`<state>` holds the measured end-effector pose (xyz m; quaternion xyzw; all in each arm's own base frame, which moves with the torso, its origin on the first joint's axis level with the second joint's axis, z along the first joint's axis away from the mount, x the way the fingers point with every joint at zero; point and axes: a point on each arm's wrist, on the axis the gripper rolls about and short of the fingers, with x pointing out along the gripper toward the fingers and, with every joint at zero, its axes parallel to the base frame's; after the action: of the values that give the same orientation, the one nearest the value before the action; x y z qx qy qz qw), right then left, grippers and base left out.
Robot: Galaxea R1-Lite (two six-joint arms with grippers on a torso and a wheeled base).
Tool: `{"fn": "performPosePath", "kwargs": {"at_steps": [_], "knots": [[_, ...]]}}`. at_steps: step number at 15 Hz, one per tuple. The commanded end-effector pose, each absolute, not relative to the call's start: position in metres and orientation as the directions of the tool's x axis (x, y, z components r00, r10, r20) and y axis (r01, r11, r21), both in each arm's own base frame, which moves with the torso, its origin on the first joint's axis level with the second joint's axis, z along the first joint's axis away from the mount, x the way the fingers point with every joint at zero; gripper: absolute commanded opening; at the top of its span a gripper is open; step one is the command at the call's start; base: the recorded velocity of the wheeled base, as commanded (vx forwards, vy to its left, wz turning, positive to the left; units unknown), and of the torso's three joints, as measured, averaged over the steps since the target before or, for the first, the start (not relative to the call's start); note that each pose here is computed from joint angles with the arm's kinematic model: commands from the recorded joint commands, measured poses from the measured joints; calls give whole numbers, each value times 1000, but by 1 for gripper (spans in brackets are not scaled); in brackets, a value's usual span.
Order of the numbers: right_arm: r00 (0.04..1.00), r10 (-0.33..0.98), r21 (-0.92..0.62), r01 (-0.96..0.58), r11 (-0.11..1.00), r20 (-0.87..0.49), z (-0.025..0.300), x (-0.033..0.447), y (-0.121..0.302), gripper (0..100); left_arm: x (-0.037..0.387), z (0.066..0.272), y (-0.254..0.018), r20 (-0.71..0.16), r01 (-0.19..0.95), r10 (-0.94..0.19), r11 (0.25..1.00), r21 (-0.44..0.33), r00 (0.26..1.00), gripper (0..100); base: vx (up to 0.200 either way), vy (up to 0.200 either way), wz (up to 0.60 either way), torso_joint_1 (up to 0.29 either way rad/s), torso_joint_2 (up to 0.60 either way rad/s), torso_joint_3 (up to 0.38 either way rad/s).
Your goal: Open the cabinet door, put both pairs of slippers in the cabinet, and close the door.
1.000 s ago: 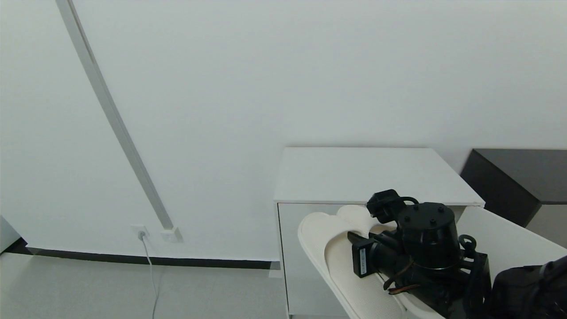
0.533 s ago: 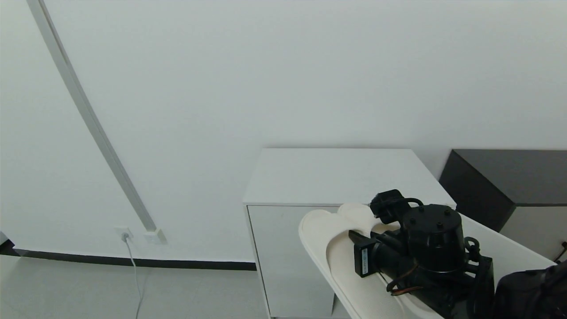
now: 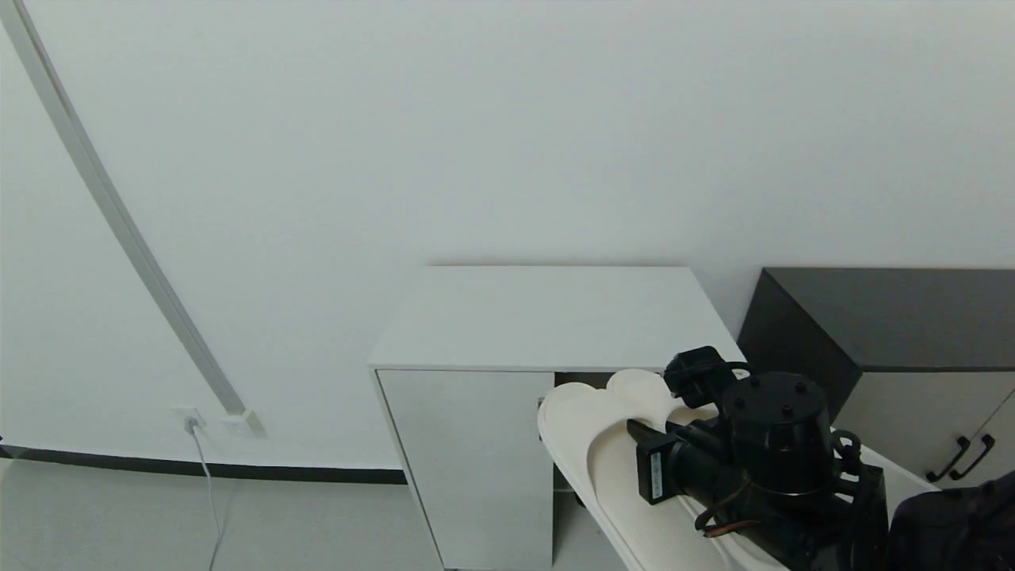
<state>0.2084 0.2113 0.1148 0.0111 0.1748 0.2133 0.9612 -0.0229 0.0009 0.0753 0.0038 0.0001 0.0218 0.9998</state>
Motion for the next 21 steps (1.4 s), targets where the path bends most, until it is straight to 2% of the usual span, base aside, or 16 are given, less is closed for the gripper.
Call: {"fn": "performPosePath", "kwargs": {"at_steps": [1,3,21], "knots": [[848,414,95,-406,909,-332,114,208,211,0,-23,75,1,-2,-44,44,999,8,999,0,0,-200,0,2,2,2],[847,415,92,-408,908,-334,111,205,209,0,-23,75,1,-2,-48,48,999,8,999,0,0,-200,0,0,5,2],[836,428,52,-438,898,-344,101,197,204,0,-23,75,1,-2,-49,49,999,8,999,0,0,0,0,0,0,0]]}}
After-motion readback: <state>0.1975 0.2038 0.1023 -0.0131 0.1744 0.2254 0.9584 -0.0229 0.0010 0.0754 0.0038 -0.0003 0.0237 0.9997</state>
